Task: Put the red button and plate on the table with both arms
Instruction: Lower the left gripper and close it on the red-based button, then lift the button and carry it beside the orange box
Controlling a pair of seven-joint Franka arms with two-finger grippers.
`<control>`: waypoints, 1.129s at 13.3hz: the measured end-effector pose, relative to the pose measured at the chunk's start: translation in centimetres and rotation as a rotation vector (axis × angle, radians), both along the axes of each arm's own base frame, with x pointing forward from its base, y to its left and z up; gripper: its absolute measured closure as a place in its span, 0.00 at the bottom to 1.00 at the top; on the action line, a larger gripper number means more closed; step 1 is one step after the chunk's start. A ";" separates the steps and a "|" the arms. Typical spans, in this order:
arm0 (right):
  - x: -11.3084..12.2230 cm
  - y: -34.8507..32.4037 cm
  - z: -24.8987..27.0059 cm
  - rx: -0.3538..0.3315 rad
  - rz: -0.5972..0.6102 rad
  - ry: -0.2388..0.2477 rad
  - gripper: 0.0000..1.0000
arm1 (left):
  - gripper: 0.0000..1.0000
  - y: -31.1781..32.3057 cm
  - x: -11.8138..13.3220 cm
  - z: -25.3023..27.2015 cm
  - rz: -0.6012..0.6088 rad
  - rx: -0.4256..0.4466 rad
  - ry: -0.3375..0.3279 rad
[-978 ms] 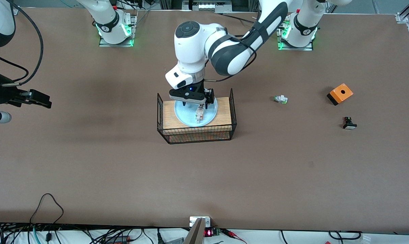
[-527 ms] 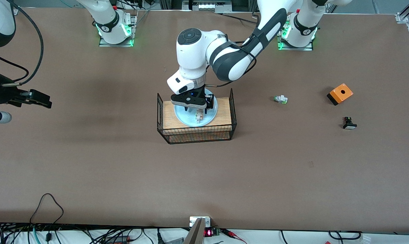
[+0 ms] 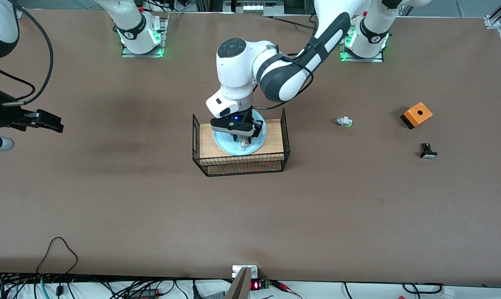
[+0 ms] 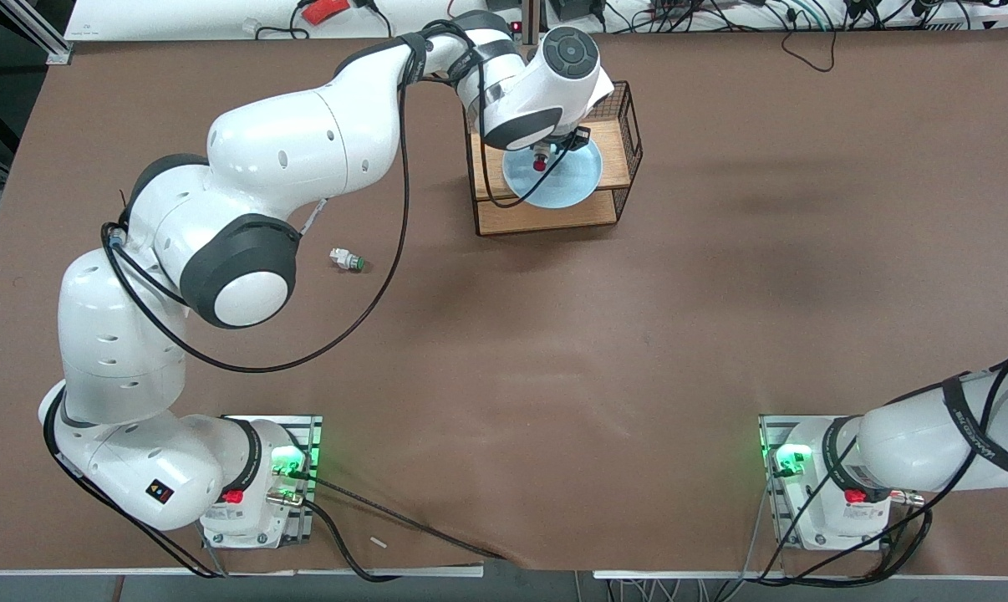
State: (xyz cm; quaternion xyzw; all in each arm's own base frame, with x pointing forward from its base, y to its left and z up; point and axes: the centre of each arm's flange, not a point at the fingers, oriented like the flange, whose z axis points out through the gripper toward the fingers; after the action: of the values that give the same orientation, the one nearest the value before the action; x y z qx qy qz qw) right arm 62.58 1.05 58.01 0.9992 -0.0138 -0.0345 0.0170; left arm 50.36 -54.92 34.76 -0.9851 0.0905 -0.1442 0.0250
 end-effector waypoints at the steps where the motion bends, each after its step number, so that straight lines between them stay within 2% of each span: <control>1: 0.0 0.0 0.0 0.000 0.000 0.000 0.00 | 0.66 -0.1 0.1 0.3 0.001 -0.006 -0.004; 3: 0.0 0.0 0.0 0.000 0.000 0.000 0.00 | 0.66 -0.2 0.1 2.0 0.009 -0.017 -0.011; 6: 0.0 0.0 0.0 0.000 0.000 0.000 0.00 | 0.66 0.8 -0.8 8.6 0.081 -0.047 0.048; 8: 0.0 0.0 0.0 0.000 0.000 0.001 0.00 | 0.66 4.1 -0.6 13.5 0.150 -0.019 0.087; 11: 0.0 0.1 0.0 0.000 0.001 0.001 0.00 | 0.66 13.2 3.2 17.9 0.181 0.070 0.144; 13: 0.0 0.1 0.0 0.000 0.001 0.000 0.00 | 0.66 20.3 6.8 18.2 0.147 0.121 0.213; 15: 0.0 0.2 0.0 0.000 0.003 0.000 0.00 | 0.66 27.6 10.3 17.3 0.051 0.142 0.290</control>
State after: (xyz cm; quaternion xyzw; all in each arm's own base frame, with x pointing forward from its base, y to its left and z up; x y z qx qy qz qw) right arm 62.58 1.22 58.01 0.9992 -0.0124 -0.0346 0.0169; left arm 60.68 -27.34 52.01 -0.9933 0.0783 0.0069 0.0849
